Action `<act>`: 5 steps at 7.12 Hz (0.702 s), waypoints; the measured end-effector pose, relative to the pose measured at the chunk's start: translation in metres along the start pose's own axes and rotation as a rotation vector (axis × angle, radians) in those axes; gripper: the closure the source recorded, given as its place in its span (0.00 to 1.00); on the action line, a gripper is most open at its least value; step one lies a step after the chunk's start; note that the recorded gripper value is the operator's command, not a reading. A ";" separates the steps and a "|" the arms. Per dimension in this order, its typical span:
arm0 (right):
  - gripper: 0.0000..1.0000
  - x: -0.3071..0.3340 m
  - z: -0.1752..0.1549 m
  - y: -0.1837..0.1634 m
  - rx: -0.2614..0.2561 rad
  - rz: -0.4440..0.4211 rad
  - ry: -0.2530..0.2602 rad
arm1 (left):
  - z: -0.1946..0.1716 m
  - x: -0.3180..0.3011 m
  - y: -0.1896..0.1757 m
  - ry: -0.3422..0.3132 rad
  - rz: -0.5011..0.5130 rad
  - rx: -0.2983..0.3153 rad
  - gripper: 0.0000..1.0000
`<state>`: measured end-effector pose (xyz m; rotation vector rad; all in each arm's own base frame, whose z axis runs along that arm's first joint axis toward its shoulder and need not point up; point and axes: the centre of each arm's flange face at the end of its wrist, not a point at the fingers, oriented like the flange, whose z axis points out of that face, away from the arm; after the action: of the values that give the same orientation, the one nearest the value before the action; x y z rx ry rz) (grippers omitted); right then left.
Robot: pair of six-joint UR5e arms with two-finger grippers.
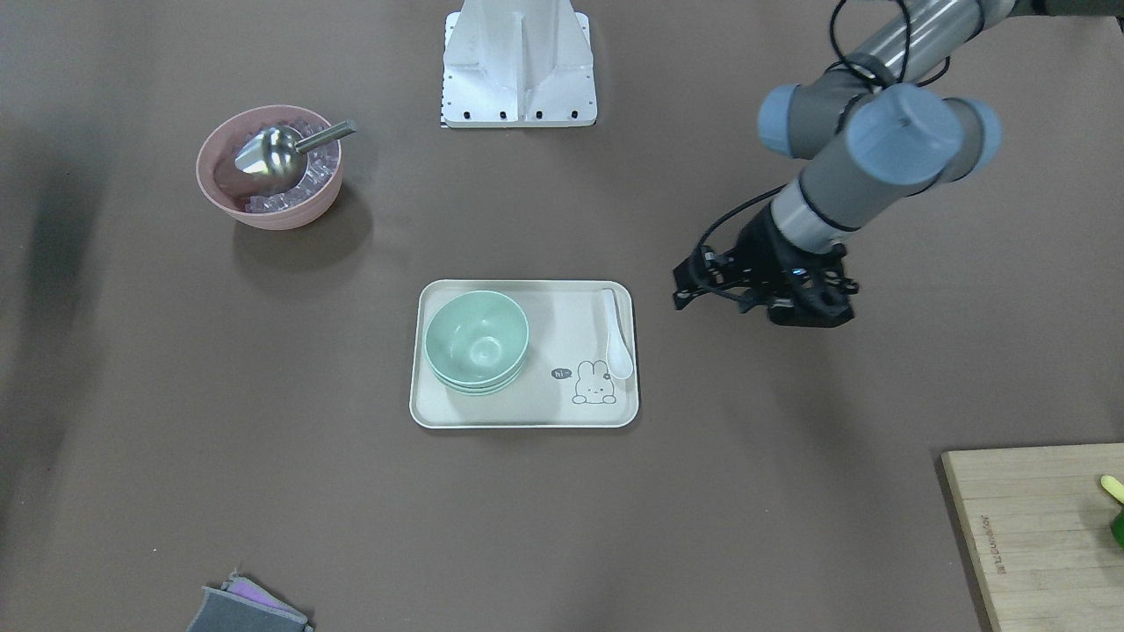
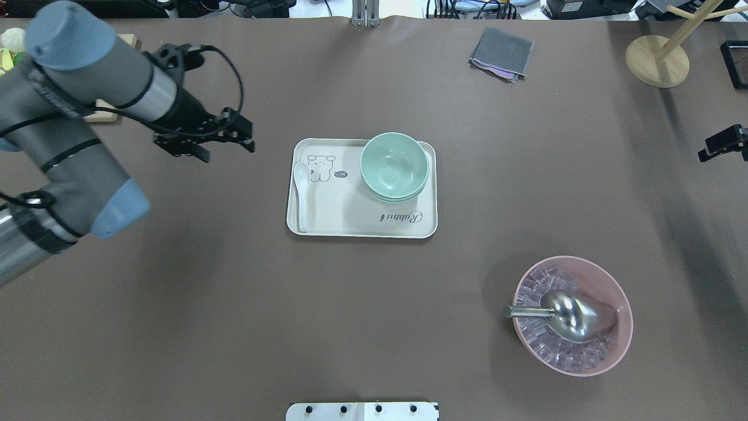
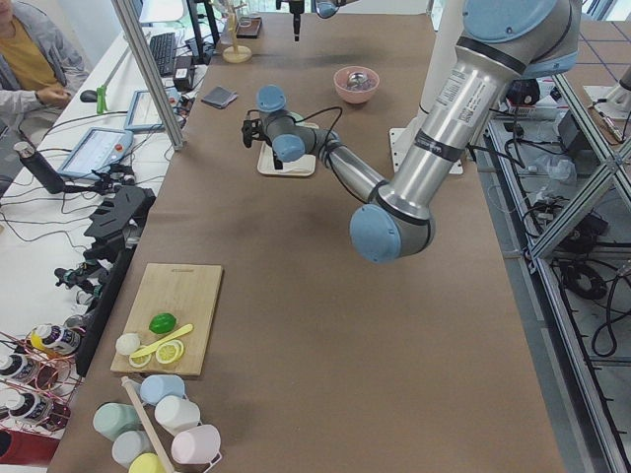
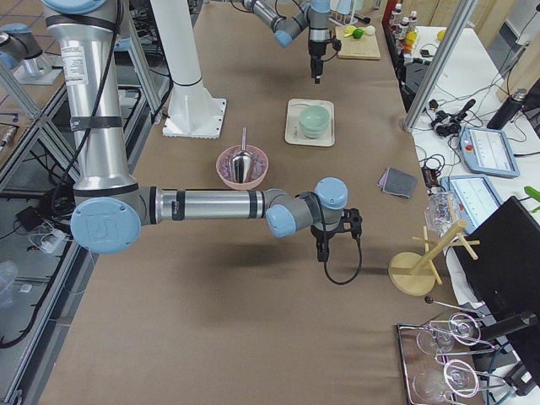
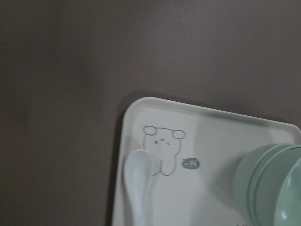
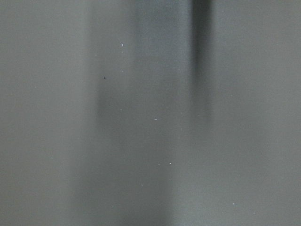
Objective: Stack green bowls together
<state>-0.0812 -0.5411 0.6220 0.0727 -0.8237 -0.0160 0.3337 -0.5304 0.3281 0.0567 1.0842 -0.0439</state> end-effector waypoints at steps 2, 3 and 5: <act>0.00 0.012 -0.007 -0.001 0.009 -0.020 0.005 | -0.055 -0.161 0.027 -0.129 0.194 0.015 0.01; 0.00 0.018 -0.010 0.000 0.014 -0.024 0.005 | -0.078 -0.234 0.039 -0.191 0.288 0.006 0.01; 0.00 0.030 -0.014 0.005 0.018 -0.037 0.004 | -0.112 -0.363 0.065 -0.285 0.418 -0.037 0.01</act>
<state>-0.0505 -0.5369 0.6350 0.1053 -0.8187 -0.0434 0.0697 -0.4552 0.5987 0.2359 0.7715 0.3350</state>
